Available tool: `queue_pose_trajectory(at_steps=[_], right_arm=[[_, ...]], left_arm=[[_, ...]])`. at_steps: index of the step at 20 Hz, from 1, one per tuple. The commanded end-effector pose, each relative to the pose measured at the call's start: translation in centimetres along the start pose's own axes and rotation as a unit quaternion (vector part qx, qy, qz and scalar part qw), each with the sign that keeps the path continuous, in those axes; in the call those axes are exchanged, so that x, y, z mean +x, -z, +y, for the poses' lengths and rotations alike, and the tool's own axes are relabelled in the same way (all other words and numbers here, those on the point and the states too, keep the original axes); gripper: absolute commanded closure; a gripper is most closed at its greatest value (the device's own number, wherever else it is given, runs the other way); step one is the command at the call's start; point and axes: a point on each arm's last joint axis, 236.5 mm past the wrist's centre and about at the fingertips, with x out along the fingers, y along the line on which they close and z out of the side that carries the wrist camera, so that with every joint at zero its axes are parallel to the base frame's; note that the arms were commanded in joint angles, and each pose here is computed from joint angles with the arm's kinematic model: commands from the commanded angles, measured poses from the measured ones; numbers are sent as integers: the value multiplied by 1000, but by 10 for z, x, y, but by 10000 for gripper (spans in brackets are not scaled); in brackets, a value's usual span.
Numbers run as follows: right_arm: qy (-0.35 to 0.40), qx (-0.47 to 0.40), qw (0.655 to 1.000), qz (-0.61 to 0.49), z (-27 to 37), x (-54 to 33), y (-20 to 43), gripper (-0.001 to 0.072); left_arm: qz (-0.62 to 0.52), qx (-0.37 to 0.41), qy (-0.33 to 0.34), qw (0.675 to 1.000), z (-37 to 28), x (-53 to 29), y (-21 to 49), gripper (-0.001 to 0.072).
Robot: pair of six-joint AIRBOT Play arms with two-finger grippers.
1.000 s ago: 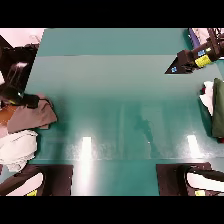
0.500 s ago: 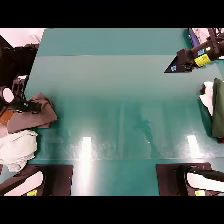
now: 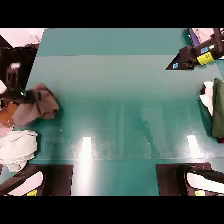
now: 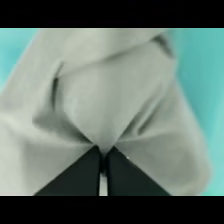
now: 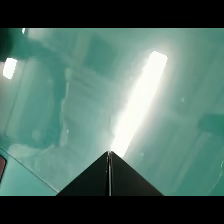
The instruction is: Fold the shirts.
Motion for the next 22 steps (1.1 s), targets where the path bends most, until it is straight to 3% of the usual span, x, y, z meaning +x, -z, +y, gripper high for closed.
queue_pose_trajectory(at_steps=[1,4,8,12,18,19,20,21,22], right_arm=[[11,-8,997,-73,6,-29,-17,697],[25,-11,990,-139,8,-61,-31,697],[45,-3,979,-199,-1,-92,-42,697],[59,13,976,-210,-17,-102,-44,697],[63,4,979,-195,-19,-100,-37,697],[62,5,980,-189,-19,-99,-34,697],[62,5,981,-184,-19,-98,-32,697],[61,5,982,-179,-19,-97,-30,697],[61,5,983,-174,-18,-96,-28,696]], left_arm=[[-107,76,117,984,-80,-96,-60,683],[-118,166,224,953,-157,-186,-51,683],[-137,244,376,883,-246,-289,-23,683],[-121,272,406,864,-286,-295,-7,683],[-3,261,394,881,-337,-169,-12,678],[11,253,389,886,-343,-144,-15,460],[33,232,381,894,-343,-120,-16,119],[60,206,372,903,-338,-104,-15,58],[82,195,365,907,-327,-94,-13,63]])
